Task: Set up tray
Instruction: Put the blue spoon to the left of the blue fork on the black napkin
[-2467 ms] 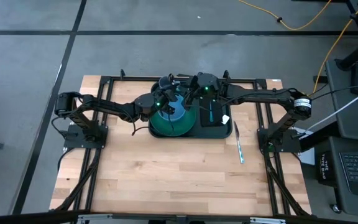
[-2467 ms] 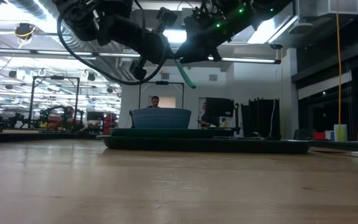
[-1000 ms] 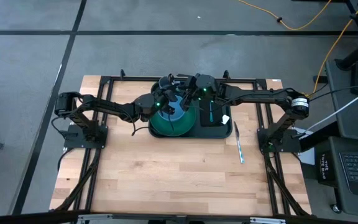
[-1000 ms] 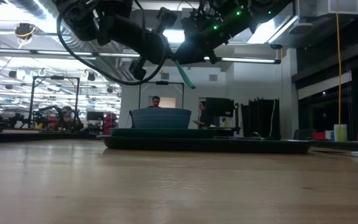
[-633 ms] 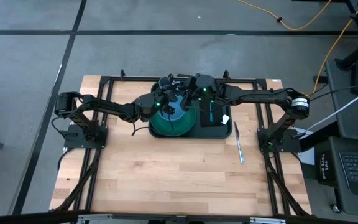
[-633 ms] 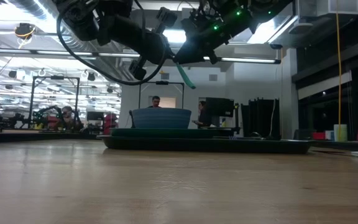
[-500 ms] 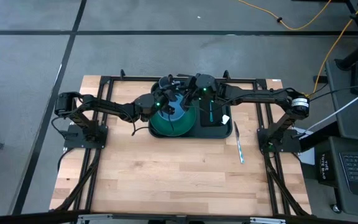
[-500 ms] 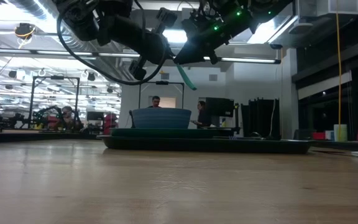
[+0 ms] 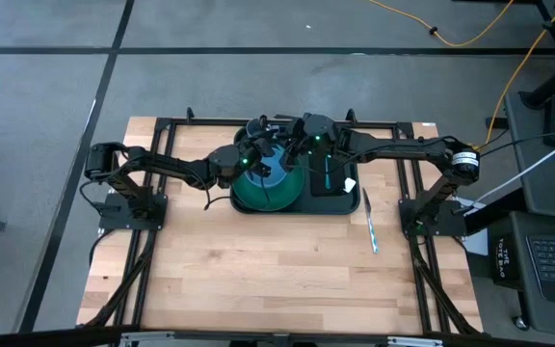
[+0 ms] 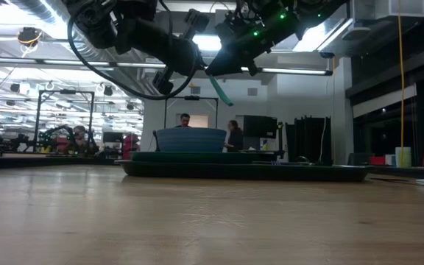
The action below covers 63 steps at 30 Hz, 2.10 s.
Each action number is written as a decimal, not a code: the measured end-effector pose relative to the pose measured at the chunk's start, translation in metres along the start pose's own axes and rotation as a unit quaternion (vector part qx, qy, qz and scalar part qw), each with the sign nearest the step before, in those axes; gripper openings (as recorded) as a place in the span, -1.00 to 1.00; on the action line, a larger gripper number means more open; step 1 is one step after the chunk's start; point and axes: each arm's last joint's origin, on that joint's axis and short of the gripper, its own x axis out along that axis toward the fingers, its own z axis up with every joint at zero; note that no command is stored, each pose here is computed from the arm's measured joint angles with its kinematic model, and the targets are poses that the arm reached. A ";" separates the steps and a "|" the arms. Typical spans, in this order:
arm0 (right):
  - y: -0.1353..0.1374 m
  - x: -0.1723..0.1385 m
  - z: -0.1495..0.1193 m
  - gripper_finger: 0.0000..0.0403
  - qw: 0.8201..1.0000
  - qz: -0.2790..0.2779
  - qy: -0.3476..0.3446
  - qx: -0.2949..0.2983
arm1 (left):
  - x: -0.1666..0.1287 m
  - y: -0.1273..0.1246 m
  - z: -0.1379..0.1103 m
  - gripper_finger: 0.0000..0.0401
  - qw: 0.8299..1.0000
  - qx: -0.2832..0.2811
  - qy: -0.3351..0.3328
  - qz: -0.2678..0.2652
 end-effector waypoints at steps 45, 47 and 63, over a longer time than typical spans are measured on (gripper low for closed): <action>0.001 0.008 -0.003 -0.76 0.999 0.032 -0.004 -0.011 | 0.000 0.000 0.001 -0.98 1.000 -0.012 -0.016 0.010; 0.001 0.008 -0.003 -0.76 0.999 0.034 -0.003 -0.012 | 0.000 0.000 0.001 -0.95 1.000 -0.013 -0.017 0.011; -0.005 0.007 -0.005 -0.76 0.998 0.053 0.010 -0.010 | -0.010 0.007 0.009 -0.56 1.000 -0.029 -0.007 0.009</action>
